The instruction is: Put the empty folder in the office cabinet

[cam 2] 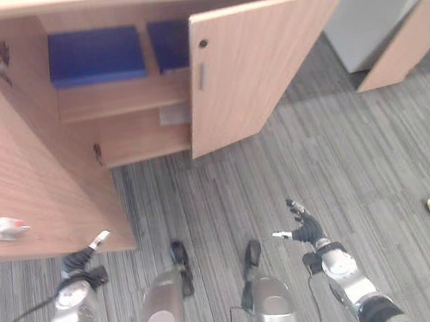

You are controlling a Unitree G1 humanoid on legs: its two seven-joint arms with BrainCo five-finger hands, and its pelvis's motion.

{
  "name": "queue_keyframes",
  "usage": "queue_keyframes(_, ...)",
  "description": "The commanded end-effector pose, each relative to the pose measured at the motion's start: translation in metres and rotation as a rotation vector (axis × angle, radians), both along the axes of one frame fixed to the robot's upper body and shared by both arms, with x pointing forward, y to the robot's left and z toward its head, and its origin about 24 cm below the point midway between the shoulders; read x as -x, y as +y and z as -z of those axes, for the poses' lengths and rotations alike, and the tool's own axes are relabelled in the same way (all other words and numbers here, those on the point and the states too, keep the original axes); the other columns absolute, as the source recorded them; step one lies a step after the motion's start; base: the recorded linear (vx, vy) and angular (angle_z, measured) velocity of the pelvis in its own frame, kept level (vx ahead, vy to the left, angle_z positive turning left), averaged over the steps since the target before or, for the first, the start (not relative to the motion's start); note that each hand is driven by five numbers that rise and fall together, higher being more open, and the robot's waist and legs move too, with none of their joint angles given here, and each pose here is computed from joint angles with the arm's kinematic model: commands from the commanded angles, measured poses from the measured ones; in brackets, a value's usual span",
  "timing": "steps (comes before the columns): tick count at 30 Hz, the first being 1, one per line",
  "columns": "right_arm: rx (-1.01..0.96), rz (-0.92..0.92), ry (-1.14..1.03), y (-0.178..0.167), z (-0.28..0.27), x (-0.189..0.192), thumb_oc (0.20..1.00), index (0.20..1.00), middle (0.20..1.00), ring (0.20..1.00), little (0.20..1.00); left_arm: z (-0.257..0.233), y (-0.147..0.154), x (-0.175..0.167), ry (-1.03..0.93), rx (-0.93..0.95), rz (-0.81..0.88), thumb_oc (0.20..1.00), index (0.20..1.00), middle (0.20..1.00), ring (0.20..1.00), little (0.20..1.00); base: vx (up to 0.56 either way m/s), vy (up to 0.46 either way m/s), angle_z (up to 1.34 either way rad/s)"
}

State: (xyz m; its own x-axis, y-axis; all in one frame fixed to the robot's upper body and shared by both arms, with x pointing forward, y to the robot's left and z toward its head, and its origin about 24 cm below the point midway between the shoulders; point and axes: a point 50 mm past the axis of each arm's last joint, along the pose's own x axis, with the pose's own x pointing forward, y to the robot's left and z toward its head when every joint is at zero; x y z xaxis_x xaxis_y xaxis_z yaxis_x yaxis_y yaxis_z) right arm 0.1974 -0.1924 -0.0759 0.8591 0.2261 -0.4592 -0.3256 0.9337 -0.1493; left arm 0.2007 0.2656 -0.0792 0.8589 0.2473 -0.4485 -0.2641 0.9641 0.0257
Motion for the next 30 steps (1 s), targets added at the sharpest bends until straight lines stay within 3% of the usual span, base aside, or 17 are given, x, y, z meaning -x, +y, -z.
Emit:
queue_keyframes(1,0.044,0.012,-0.061,-0.012,-0.014,-0.017,1.000,1.000,1.000,1.000,1.000,-0.015,-0.001,-0.023,-0.052,-0.070,0.100,1.000,1.000,1.000,1.000,1.000,0.02,-0.015,-0.23)
queue_keyframes(7,0.077,0.030,-0.018,-0.013,-0.003,-0.003,1.000,1.000,1.000,1.000,1.000,-0.012,-0.026,-0.034,-0.065,-0.064,0.142,1.000,1.000,1.000,1.000,1.000,0.11,0.025,-0.18)
queue_keyframes(14,0.104,0.013,0.002,-0.016,0.000,0.002,1.000,1.000,1.000,1.000,1.000,-0.025,-0.028,-0.055,-0.101,-0.103,0.123,1.000,1.000,1.000,1.000,1.000,0.08,0.044,-0.28)
queue_keyframes(23,0.156,-0.028,-0.015,-0.023,-0.007,-0.004,1.000,1.000,1.000,1.000,1.000,-0.123,0.040,-0.128,-0.255,-0.284,-0.119,1.000,1.000,1.000,1.000,1.000,0.02,0.056,-0.26)
queue_keyframes(30,0.165,-0.031,-0.019,-0.024,-0.005,0.002,1.000,1.000,1.000,1.000,1.000,-0.129,0.058,-0.126,-0.216,-0.311,-0.167,1.000,1.000,1.000,1.000,1.000,-0.01,-0.002,-0.07)
